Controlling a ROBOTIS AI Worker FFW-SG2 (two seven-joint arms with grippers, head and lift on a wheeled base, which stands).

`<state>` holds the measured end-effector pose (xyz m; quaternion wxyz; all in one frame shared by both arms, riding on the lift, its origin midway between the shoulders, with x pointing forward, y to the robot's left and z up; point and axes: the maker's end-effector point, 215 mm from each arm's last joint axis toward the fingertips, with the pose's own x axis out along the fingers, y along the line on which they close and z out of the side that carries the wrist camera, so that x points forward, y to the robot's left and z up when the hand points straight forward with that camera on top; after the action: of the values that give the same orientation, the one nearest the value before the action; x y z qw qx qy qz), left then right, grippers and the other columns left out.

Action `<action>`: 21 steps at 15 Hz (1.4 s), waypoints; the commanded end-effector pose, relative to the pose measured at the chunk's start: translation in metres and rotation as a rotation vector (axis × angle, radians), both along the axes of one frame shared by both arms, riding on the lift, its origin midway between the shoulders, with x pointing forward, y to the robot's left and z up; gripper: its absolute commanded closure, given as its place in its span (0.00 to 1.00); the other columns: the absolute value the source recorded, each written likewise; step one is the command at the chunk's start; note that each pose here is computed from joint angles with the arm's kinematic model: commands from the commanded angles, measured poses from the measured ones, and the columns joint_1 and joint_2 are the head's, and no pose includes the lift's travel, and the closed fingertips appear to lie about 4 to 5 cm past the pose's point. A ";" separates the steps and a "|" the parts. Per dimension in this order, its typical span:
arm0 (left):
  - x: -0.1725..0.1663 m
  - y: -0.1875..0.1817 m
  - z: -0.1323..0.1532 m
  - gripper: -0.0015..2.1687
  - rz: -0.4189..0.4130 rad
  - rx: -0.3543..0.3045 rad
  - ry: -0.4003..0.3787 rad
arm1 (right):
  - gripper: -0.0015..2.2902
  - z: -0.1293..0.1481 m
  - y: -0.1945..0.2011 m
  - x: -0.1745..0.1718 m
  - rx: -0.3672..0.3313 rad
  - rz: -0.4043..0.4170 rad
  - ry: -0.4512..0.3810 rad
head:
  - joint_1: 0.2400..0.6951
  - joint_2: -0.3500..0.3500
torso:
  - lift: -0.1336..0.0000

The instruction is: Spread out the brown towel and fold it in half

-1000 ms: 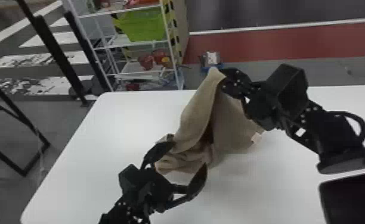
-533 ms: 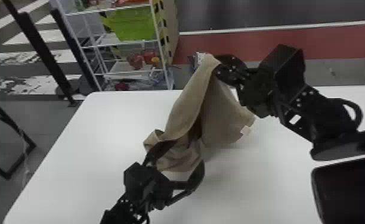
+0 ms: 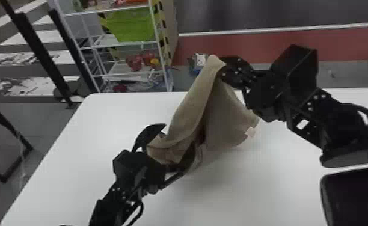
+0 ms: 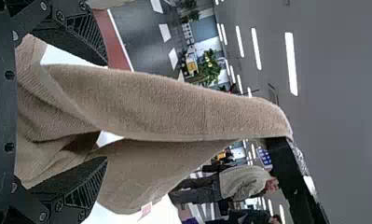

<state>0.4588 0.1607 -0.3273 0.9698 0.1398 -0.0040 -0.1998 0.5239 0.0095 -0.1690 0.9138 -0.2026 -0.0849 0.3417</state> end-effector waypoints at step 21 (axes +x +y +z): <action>0.024 0.086 -0.028 0.34 0.094 0.155 0.154 | 0.88 0.020 -0.022 -0.005 0.031 -0.037 -0.018 | 0.90 0.88 | 0.00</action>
<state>0.4801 0.2525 -0.3544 0.9637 0.1927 0.0921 -0.1603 0.5208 -0.0120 -0.1480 0.9218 -0.1944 -0.0956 0.3214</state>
